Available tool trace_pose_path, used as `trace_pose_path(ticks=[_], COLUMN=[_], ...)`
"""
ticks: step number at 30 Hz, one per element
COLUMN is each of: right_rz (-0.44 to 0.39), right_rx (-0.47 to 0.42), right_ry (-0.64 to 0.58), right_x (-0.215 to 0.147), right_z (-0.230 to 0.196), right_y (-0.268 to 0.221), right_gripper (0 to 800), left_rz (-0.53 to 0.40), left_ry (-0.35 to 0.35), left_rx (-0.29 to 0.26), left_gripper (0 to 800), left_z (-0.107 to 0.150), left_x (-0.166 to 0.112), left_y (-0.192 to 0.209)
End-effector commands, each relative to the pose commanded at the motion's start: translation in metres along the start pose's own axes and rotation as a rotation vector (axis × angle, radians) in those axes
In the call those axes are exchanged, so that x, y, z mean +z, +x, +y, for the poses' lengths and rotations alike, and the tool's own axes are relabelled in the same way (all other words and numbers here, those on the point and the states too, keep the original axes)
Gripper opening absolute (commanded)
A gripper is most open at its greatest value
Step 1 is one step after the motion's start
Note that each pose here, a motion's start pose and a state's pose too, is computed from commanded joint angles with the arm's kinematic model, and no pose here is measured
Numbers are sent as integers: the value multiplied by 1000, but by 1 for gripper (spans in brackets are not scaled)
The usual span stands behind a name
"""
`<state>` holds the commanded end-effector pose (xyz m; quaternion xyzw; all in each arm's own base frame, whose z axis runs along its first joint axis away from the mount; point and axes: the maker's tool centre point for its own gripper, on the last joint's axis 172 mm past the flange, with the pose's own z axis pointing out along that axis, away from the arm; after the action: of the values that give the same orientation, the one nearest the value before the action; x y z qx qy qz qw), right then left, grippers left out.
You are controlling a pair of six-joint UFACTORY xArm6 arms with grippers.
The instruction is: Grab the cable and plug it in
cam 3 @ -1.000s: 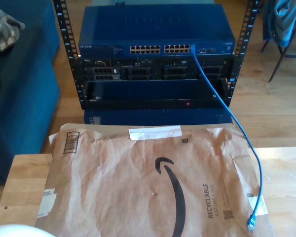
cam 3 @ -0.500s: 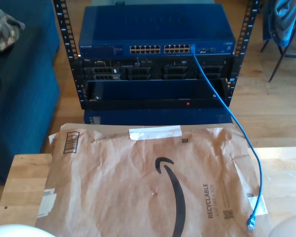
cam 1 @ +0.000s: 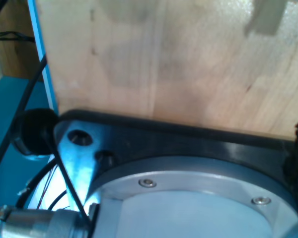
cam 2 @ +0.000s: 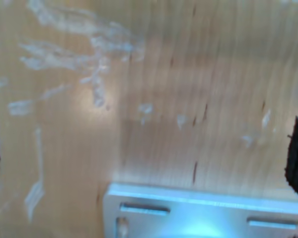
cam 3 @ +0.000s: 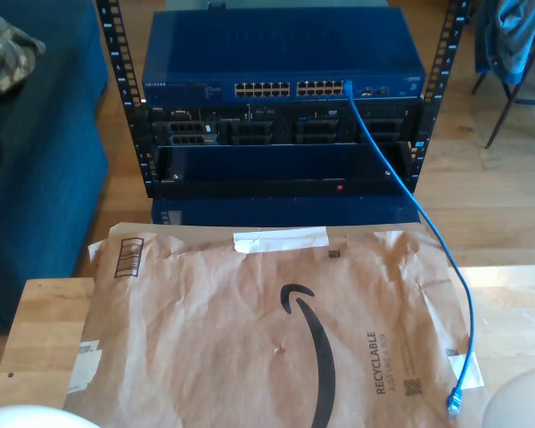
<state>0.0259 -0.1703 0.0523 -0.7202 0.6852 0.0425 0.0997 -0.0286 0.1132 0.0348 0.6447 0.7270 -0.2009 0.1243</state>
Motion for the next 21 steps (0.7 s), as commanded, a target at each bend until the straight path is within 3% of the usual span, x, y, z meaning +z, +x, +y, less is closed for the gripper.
trace_pose_path(ticks=[10, 21], right_rz=[41, 38], right_rx=[22, 25], right_ry=[-3, -6], right_x=[28, 30], right_z=[6, 7], right_y=[-3, -4], right_gripper=[799, 799], left_rz=[0, 0], left_ry=[0, 0], left_rx=[0, 0], left_gripper=[800, 800], left_z=[0, 0], left_x=[0, 0], left_y=[0, 0])
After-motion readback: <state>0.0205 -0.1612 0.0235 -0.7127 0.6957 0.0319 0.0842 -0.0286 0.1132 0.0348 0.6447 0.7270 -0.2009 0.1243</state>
